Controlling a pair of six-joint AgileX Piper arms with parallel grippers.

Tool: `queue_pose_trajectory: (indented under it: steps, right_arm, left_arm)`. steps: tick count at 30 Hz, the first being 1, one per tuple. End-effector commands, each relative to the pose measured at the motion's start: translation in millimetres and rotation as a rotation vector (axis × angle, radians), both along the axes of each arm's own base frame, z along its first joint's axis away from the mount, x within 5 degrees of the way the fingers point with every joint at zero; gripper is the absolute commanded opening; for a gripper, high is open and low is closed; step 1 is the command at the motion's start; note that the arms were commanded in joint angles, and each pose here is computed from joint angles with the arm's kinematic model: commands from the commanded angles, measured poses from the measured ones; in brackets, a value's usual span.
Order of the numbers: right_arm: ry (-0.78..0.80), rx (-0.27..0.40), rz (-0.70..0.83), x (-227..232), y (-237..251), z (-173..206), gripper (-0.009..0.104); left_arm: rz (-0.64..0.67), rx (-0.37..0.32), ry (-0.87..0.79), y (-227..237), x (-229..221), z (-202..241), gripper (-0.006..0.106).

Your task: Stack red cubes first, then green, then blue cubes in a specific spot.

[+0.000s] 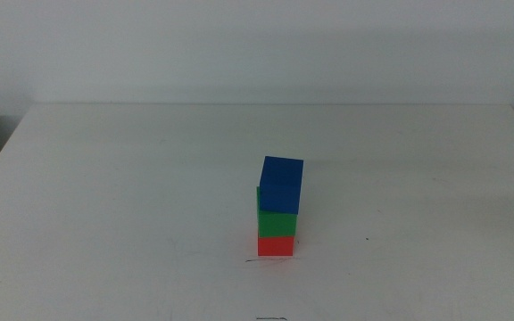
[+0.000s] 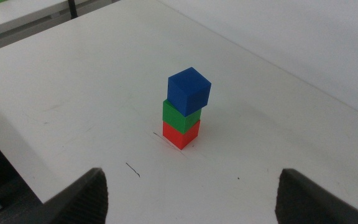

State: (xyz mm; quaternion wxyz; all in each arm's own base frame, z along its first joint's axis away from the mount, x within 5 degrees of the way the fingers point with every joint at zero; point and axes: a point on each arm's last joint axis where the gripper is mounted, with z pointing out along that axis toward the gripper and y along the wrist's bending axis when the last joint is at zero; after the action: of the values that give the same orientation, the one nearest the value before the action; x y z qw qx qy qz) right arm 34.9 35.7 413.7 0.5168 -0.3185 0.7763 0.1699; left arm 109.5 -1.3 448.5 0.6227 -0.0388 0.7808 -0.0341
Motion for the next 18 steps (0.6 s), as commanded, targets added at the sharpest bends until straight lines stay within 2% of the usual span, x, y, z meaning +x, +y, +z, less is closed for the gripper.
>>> queue_pose_trajectory:
  steps: [1, 4, 9, 13, 16, 18]
  right_arm:
    - [-0.07, 0.025, -0.023, 5.4, 0.8, 7.5, 0.094]
    - [-0.092, -0.007, -0.05, 11.9, 0.6, 0.0, 0.094]
    - [-0.222, -0.028, -0.105, 30.5, 3.9, -14.4, 0.094]
    - [-0.234, -0.015, -0.102, 41.1, 11.1, -36.7, 0.094]
    - [-0.275, -0.008, -0.115, 48.8, 14.3, -51.5, 0.094]
    - [-0.314, 0.023, -0.151, 54.3, 14.0, -57.8, 0.094]
  left_arm:
    - [-0.004, -0.008, -0.097, -0.3, -1.0, 13.5, 0.071]
    - [-0.004, -0.009, -0.103, -0.4, -1.7, 14.0, 0.071]
    - [-0.007, -0.005, -0.223, 0.3, -23.0, 2.7, 0.071]
    - [-0.014, -0.012, -0.274, 0.3, -38.4, -24.8, 0.071]
    - [-0.015, -0.011, -0.256, 0.4, -43.5, -51.7, 0.071]
    - [-0.015, -0.01, -0.22, 0.5, -45.6, -73.6, 0.071]
